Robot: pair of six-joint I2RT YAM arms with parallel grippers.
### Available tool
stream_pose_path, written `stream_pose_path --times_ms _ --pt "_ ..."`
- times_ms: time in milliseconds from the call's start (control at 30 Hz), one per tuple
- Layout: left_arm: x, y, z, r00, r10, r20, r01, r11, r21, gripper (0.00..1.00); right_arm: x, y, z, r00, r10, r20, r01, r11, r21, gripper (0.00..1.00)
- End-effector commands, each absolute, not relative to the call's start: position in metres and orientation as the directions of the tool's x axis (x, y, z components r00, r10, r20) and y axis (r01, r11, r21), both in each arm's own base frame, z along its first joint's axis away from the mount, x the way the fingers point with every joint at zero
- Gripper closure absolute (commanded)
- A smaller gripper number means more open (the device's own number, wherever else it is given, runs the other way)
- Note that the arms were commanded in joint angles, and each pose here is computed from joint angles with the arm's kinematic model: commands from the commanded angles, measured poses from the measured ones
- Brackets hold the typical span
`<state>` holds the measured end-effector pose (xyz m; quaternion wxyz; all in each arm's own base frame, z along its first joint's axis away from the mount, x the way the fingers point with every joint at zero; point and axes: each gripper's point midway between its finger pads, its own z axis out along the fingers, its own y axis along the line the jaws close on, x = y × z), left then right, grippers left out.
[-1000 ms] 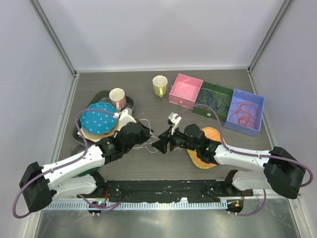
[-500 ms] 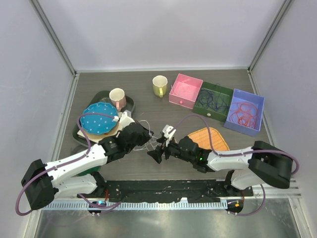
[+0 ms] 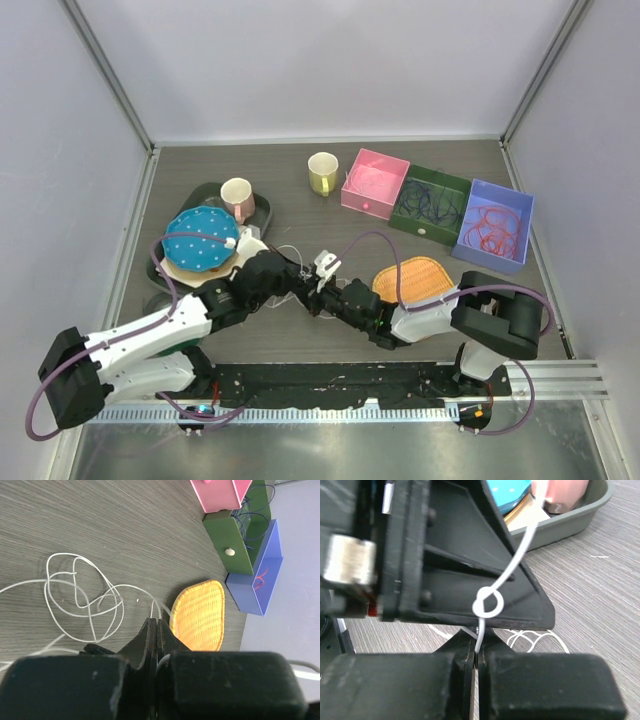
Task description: Untangle the cables
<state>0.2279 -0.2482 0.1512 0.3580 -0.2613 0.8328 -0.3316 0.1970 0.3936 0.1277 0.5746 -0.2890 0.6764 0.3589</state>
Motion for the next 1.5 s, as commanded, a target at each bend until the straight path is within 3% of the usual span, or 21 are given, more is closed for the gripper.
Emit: stream_pose_path --times_ms 0,67,100,200,300,433,567,833,1333,1433,1467 --pt "0.229 -0.245 0.164 -0.588 -0.688 -0.426 -0.181 0.625 -0.76 1.0 0.213 0.397 0.163 -0.139 0.183 -0.973 -0.747 0.626 0.224 0.99" --pt "0.228 -0.244 0.166 -0.588 -0.681 -0.435 -0.17 0.63 -0.757 0.87 0.217 0.388 0.164 -0.139 0.185 -0.973 -0.719 0.657 0.228 0.99" --pt "0.227 -0.242 0.165 -0.596 -0.662 -0.455 -0.154 0.65 -0.744 0.64 0.22 0.378 0.161 -0.143 0.191 -0.971 -0.686 0.688 0.236 0.99" --pt "0.222 -0.244 0.172 -0.619 -0.609 -0.496 -0.072 0.673 -0.736 0.21 0.229 0.353 0.164 -0.153 0.202 -0.967 -0.596 0.762 0.253 0.99" --pt "0.209 -0.252 0.179 -0.665 -0.496 -0.559 0.074 0.7 -0.71 0.01 0.231 0.328 0.16 -0.188 0.186 -0.964 -0.515 0.818 0.258 0.99" --pt "0.2 -0.252 0.179 -0.678 -0.385 -0.626 0.19 0.731 -0.655 0.0 0.246 0.273 0.137 -0.263 0.046 -0.964 -0.264 0.957 0.117 0.99" --pt "0.206 -0.231 0.165 -0.65 -0.363 -0.668 0.138 0.808 -0.573 0.0 0.251 0.242 0.144 -0.287 -0.064 -0.956 -0.153 0.988 -0.02 0.99" --pt "0.206 -0.234 0.16 -0.643 -0.322 -0.695 0.188 0.814 -0.55 0.0 0.253 0.209 0.136 -0.349 -0.219 -0.911 -0.083 0.976 -0.202 0.99" --pt "0.245 -0.292 0.08 -0.745 -0.15 -0.65 0.174 0.897 -0.406 0.0 0.244 0.198 0.141 -0.434 -0.262 -0.862 -0.084 0.964 -0.251 0.99" --pt "0.259 -0.298 0.065 -0.754 -0.139 -0.642 0.133 0.925 -0.356 0.07 0.244 0.194 0.145 -0.435 -0.256 -0.863 -0.068 0.965 -0.251 0.99" --pt "0.262 -0.302 0.063 -0.759 -0.132 -0.638 0.131 0.928 -0.348 0.19 0.244 0.194 0.147 -0.431 -0.25 -0.867 -0.067 0.967 -0.246 0.99"
